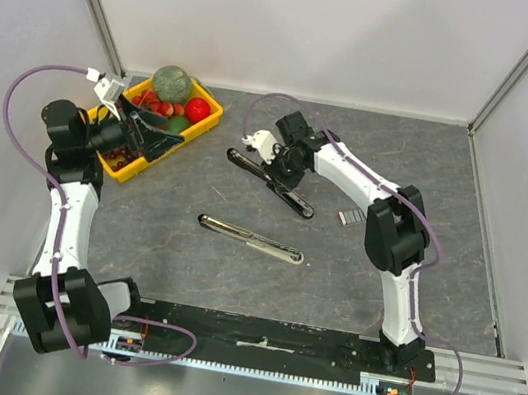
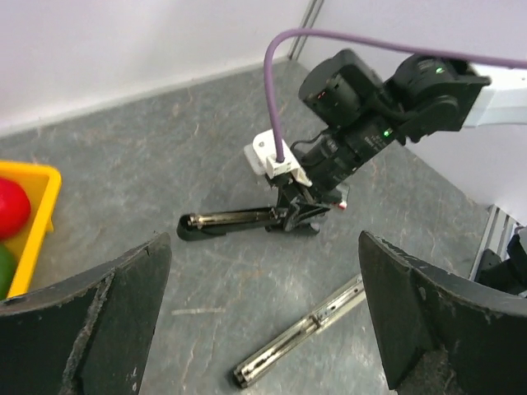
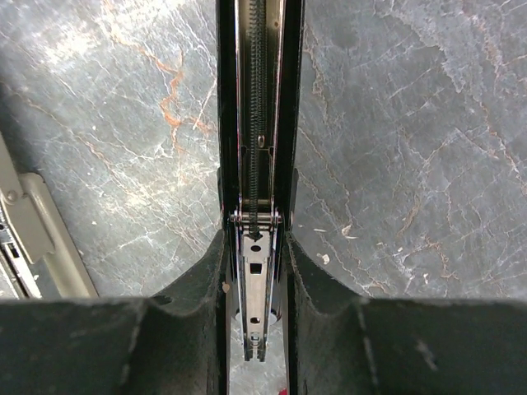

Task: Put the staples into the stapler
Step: Place the stapler at the center of the board.

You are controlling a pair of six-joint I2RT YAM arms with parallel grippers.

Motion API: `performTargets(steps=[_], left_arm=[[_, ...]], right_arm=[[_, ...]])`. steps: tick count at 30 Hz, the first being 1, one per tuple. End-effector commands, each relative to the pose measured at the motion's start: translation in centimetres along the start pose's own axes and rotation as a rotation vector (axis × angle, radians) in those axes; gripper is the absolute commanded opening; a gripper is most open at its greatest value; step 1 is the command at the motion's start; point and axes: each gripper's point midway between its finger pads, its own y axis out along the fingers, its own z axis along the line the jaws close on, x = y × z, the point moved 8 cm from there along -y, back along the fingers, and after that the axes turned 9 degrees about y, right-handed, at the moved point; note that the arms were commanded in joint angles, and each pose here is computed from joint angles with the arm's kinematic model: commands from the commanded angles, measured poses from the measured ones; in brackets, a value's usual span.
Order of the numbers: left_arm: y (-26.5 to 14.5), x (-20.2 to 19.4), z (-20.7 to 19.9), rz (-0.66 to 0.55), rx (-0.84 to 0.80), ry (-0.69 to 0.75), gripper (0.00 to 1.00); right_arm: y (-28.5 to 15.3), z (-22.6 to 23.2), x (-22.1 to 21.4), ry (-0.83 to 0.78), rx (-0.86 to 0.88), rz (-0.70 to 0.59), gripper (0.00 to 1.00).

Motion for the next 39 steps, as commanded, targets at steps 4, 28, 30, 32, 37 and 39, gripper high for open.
performTargets(steps=[4,28,30,32,37,39], left_arm=[[-1.7,-3.2,-0.6,0.145,0.037,-0.064,1.0],[-2.1,-4.1,-1.8,0.143,0.01,-0.088,1.0],[-2.1,-4.1,-1.8,0.143,0.008,-0.091,1.0],[-2.1,-4.1,-1.8,0.143,0.008,-0.091,1.0],[-2.0,-4.2,-1.8,0.143,0.002,-0.089,0.99],[-2.1,-4.3,-1.8,0.143,0.001,-0.093,1.0]], right_arm=[[0.7,1.0,0.1,-0.082,-0.057,0.12,0.0],[3.2,2.4,-0.3,-0.137,-0.023,0.195,0.38],[2.1,2.4,0.4,-0.147,-0.029,0.163,0.48],[1.2,2.5,0.9,-0.154,-0.036,0.145,0.56],[-2.3,2.3,2.0,-0.152,-0.077,0.076,0.69],[-4.5,1.7,2.0,-0.125,-0.098,0.036,0.7]])
